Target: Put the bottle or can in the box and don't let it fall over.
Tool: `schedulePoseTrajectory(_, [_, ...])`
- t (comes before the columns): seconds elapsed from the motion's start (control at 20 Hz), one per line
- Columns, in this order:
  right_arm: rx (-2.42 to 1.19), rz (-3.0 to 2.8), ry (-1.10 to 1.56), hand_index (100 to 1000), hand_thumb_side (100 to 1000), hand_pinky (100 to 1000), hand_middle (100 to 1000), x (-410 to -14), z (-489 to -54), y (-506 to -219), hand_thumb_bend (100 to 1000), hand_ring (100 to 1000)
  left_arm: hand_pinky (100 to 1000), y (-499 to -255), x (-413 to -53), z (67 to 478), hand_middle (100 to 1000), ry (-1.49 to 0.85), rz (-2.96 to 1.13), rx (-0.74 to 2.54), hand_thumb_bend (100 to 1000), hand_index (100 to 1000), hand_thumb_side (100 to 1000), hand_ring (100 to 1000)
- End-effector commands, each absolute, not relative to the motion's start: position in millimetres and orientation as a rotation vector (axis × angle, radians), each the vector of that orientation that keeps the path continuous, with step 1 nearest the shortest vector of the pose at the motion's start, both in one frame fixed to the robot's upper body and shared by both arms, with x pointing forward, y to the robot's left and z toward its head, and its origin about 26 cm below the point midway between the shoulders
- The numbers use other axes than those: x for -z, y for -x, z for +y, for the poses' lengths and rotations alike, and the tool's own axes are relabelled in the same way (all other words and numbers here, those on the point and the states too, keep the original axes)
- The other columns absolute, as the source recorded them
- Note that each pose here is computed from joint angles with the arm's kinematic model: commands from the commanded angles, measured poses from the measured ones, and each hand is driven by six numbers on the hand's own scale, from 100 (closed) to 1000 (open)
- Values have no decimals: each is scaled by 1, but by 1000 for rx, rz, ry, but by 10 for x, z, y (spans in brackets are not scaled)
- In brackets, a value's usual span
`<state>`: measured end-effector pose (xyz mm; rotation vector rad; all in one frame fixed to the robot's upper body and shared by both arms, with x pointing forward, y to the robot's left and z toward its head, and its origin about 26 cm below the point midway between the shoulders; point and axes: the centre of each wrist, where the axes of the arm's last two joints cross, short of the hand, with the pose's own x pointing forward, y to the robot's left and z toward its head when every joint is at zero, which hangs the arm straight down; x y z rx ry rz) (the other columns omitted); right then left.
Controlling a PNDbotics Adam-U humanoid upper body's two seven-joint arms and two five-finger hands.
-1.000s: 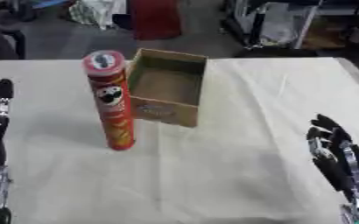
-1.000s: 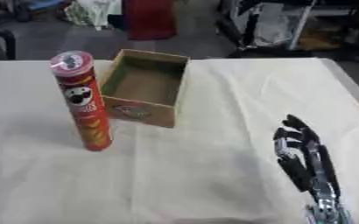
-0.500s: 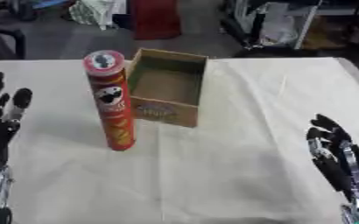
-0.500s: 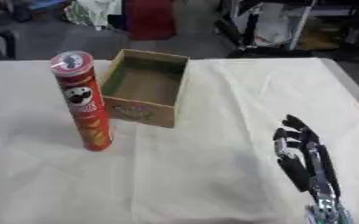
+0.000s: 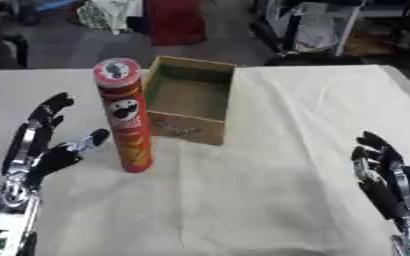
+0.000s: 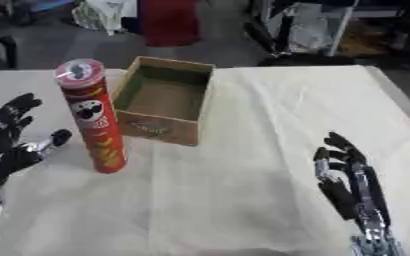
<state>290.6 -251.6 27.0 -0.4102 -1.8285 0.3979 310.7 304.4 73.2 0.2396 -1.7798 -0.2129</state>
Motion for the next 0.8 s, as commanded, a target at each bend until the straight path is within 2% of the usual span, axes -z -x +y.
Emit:
schedulePoseTrajectory(0.05, [-405, -1851, 406, 924, 746, 702, 820, -331, -2506, -2932, 100, 780, 1000, -3202, -799, 3057, 792, -185, -1808, 232, 803, 901, 296, 1000])
schedulePoseTrajectory(0.45, [-405, -1847, 400, 925, 745, 702, 821, -321, -2500, -2930, 100, 780, 1000, -3436, -774, 3018, 793, -153, -1798, 245, 813, 909, 319, 1000])
schedulePoseTrajectory(0.8, [-408, -1847, 392, 926, 744, 702, 821, -319, -2486, -2933, 100, 780, 1000, -3592, -765, 2909, 791, -126, -1768, 391, 800, 909, 350, 1000])
